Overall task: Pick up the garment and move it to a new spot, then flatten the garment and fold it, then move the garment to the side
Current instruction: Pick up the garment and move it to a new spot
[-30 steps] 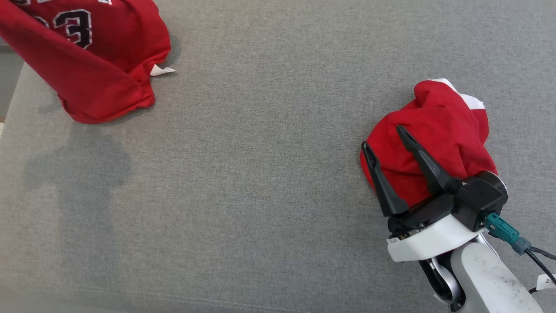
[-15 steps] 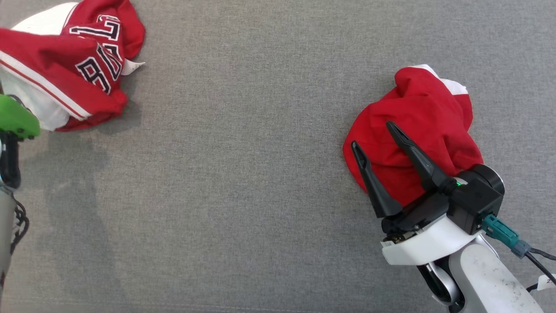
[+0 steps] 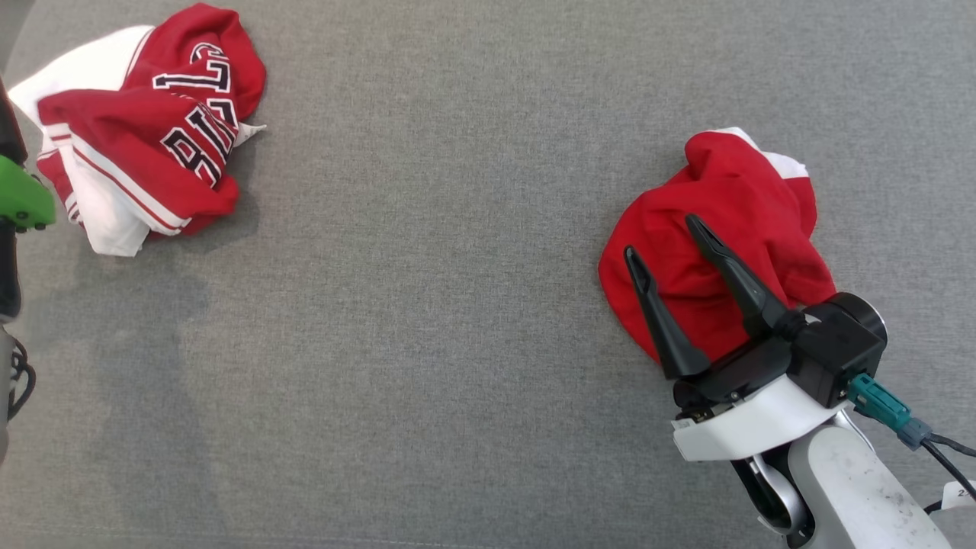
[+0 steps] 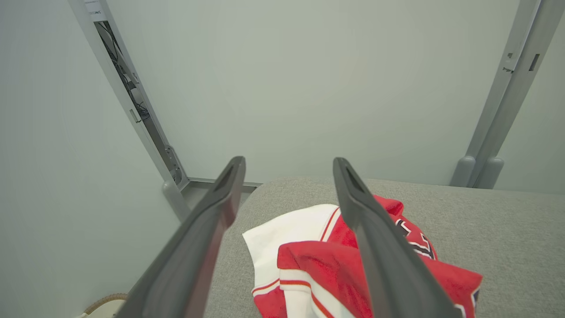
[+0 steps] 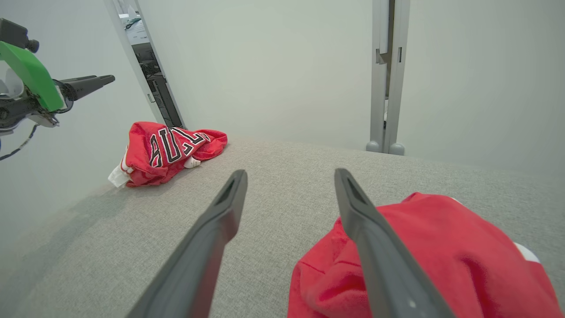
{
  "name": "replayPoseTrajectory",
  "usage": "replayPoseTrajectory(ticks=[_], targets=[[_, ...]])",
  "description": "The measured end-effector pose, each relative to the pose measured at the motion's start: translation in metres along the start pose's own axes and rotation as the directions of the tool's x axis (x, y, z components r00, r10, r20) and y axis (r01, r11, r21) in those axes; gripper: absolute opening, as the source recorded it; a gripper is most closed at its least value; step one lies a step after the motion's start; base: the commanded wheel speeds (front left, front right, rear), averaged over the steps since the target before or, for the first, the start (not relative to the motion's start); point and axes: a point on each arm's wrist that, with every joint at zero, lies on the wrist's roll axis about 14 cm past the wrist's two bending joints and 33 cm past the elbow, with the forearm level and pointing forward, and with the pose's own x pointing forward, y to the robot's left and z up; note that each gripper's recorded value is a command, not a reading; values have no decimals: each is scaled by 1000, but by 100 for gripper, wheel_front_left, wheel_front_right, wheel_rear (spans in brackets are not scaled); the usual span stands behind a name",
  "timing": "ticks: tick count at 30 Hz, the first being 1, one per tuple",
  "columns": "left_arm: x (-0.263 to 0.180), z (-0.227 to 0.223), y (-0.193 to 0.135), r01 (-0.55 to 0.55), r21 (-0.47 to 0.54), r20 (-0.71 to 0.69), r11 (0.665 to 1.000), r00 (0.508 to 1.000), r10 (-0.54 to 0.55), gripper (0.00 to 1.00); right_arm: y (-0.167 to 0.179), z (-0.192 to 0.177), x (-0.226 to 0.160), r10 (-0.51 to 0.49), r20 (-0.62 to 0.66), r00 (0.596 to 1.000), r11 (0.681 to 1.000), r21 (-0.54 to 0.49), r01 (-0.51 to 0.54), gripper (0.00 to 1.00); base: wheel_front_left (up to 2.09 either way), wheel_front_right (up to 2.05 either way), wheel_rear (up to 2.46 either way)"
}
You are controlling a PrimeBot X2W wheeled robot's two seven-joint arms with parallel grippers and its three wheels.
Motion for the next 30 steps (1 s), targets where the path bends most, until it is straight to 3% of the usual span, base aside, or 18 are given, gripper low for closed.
replayPoseTrajectory(ticks=[7,11,21,30], targets=[[0,76,-36,105,43,206,993,972,-112,100,-11,18,-11,-67,45,997,997,-20,68,100,0,0,0],[-6,93,-68,178,41,267,983,946,-182,100,-25,27,-23,-132,62,989,990,-33,134,100,0,0,0],[-37,78,-145,341,-24,282,940,904,-321,100,-57,43,-69,-297,83,951,951,-61,302,100,0,0,0],[-80,60,-168,390,-64,270,919,893,-360,100,-64,58,-104,-374,112,920,921,-73,383,100,0,0,0]])
